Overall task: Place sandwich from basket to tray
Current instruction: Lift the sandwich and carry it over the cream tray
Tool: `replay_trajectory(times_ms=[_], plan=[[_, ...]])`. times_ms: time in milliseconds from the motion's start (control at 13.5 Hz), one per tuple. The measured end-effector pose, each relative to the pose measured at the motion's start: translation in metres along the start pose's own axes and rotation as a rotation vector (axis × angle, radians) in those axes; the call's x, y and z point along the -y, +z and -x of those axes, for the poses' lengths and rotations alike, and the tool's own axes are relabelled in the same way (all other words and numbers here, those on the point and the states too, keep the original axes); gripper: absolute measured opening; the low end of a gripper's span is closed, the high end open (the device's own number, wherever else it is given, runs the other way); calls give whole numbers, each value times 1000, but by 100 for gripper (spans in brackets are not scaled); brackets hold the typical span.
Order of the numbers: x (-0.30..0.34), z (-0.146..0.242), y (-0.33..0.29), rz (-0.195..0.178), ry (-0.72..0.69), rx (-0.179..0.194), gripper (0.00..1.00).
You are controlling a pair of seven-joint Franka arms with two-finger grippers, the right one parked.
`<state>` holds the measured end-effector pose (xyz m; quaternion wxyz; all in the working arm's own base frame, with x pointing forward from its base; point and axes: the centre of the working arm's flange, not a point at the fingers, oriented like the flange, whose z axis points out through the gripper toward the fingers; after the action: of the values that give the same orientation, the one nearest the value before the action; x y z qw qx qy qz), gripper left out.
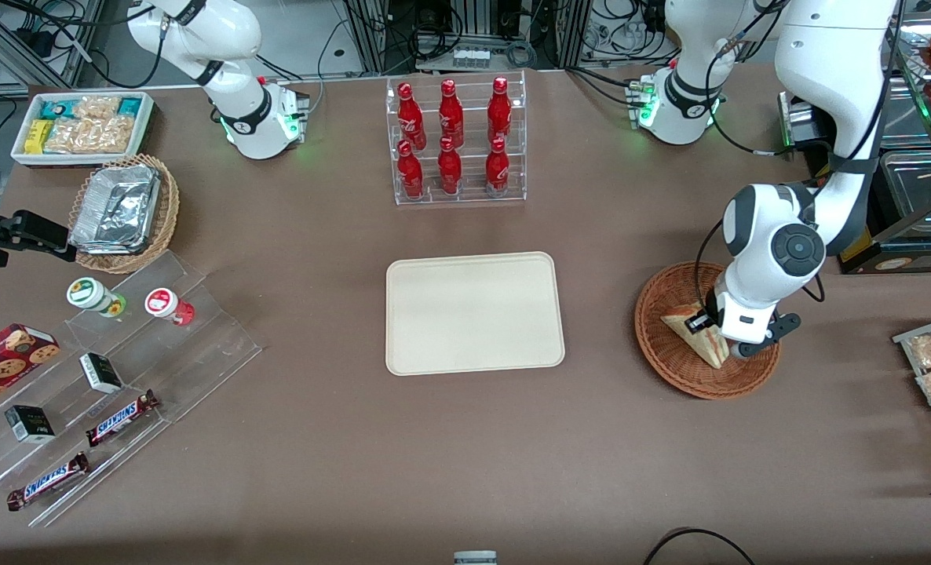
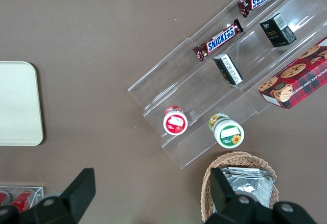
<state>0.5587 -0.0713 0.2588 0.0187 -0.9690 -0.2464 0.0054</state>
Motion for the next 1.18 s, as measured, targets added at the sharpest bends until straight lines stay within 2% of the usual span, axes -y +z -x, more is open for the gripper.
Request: replay_trajectory(times_ms=[295,443,664,738,886,1181], plan=[[1,-2,-54,-75,36,28,26],[-9,0,-103,-93,67,42,16],[-53,22,-178,-108,212,63,16],[-71,33,-196,-101,264,67,16],[-107,57,-220,-60,346,77,16],[-182,105,-216,-12,501,97,16]])
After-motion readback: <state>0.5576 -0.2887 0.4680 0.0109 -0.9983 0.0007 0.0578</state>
